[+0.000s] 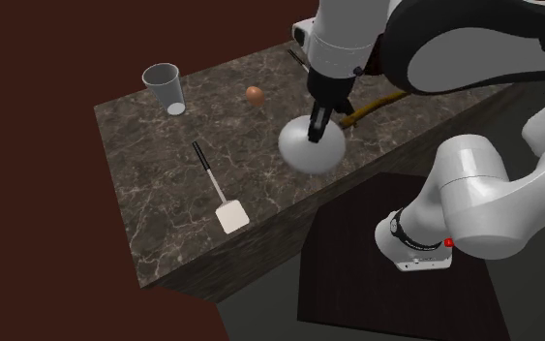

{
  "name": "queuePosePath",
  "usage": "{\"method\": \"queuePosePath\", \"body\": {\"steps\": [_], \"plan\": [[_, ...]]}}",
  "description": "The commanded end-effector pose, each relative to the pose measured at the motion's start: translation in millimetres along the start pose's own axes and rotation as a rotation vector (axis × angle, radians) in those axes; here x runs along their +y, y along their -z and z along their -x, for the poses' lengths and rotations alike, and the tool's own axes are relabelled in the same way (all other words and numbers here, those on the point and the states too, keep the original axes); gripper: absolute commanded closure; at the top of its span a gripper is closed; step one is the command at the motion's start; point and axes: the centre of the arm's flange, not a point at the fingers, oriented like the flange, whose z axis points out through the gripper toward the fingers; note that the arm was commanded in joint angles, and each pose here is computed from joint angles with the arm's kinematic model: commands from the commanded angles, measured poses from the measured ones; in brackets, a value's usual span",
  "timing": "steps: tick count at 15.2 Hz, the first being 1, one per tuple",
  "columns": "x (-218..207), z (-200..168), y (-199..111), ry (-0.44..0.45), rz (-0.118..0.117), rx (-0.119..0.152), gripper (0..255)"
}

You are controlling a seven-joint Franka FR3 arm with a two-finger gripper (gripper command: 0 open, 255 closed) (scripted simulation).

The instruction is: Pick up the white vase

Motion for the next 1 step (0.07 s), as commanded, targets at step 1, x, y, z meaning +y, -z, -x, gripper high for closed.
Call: {"method": "queuePosePath", "body": {"steps": [1], "plan": [[0.2,0.3,3.3,0.000,0.000,0.000,255]]}}
